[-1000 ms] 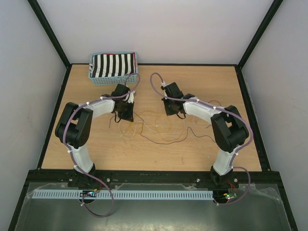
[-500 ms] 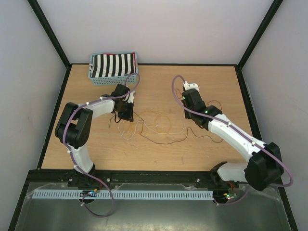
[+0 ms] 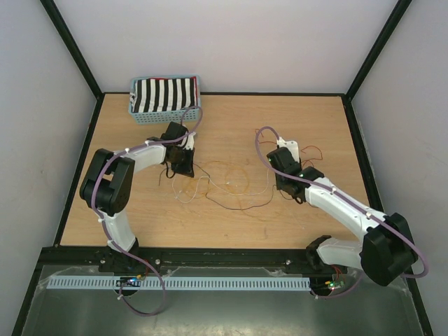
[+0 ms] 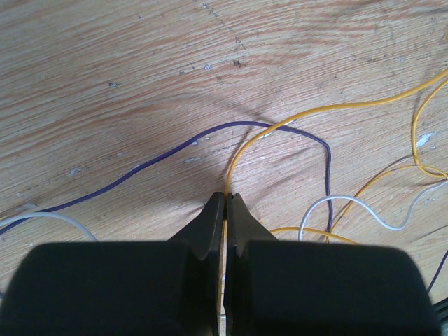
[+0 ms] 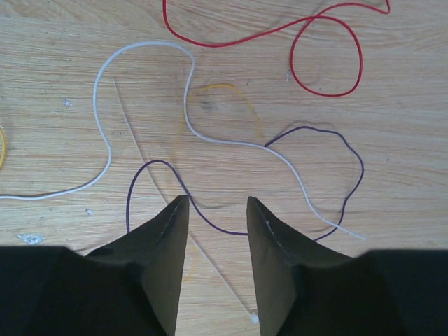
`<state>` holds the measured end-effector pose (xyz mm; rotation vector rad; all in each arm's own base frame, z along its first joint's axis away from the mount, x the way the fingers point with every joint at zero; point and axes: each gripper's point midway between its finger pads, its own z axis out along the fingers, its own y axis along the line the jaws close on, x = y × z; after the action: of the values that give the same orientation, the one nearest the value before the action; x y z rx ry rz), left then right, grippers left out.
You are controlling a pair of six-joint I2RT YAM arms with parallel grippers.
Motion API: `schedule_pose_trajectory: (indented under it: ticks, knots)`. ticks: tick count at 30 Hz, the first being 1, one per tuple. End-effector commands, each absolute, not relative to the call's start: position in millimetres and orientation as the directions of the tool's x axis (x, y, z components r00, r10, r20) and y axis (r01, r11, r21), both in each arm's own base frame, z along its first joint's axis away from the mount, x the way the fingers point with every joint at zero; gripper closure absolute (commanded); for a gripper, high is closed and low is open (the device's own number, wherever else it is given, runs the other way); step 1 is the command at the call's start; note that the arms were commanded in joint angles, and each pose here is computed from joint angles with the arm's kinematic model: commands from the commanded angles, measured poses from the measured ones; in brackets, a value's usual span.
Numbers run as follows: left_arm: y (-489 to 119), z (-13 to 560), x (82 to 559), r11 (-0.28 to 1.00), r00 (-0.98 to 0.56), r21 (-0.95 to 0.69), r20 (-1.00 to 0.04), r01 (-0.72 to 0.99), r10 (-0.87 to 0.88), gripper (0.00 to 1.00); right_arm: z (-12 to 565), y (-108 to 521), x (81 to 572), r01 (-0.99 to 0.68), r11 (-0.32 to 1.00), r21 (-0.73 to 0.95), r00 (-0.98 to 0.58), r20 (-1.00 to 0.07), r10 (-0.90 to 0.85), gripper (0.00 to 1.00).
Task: Zip-tie the wires
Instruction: Adjust the cable at the center of the board.
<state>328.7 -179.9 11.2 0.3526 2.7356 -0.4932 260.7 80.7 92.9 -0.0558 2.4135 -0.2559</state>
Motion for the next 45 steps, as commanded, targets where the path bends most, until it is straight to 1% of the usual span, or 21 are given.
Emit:
schedule_pose_trajectory:
  ticks: [1,3,5,7,8,12,19,24,29,35,45]
  knots:
    - [-163,-14,298,0.928,-0.946,-0.251,-0.239,0.277,0.218,1.0,114,81,271,0.043,0.977,-0.209,-0.723,-0.682,-0.114,0.48]
    - [-164,-12,298,0.927,-0.947,-0.256,-0.24,0.276,0.215,1.0,133,85,279,0.035,0.98,-0.196,-0.695,-0.709,-0.118,0.43]
    - [-165,-11,298,0.924,-0.946,-0.263,-0.243,0.277,0.215,1.0,151,98,287,0.0,0.989,-0.148,-0.671,-0.733,-0.11,0.43]
    - [-166,-10,299,0.924,-0.945,-0.265,-0.246,0.277,0.213,1.0,163,121,293,-0.067,0.996,-0.06,-0.661,-0.745,-0.089,0.43]
    - [-166,-10,299,0.923,-0.945,-0.264,-0.247,0.278,0.214,1.0,165,140,293,-0.126,0.992,0.004,-0.669,-0.739,-0.082,0.43]
    - [-165,-10,299,0.924,-0.945,-0.261,-0.246,0.28,0.216,1.0,153,192,293,-0.243,0.957,0.158,-0.694,-0.717,-0.058,0.43]
    - [-165,-12,297,0.924,-0.947,-0.265,-0.237,0.278,0.217,1.0,113,254,295,-0.285,0.911,0.3,-0.739,-0.674,-0.009,0.44]
    - [-164,-12,296,0.925,-0.947,-0.26,-0.237,0.276,0.216,1.0,84,278,299,-0.293,0.906,0.305,-0.762,-0.647,-0.029,0.43]
    - [-161,-13,295,0.931,-0.948,-0.245,-0.235,0.272,0.215,1.0,55,289,303,-0.276,0.924,0.265,-0.775,-0.63,-0.051,0.42]
    - [-160,-12,294,0.931,-0.948,-0.245,-0.237,0.27,0.213,1.0,37,298,309,-0.265,0.936,0.231,-0.779,-0.623,-0.067,0.42]
    - [-161,-10,294,0.931,-0.947,-0.247,-0.241,0.27,0.211,1.0,18,299,322,-0.266,0.961,0.077,-0.755,-0.636,-0.158,0.42]
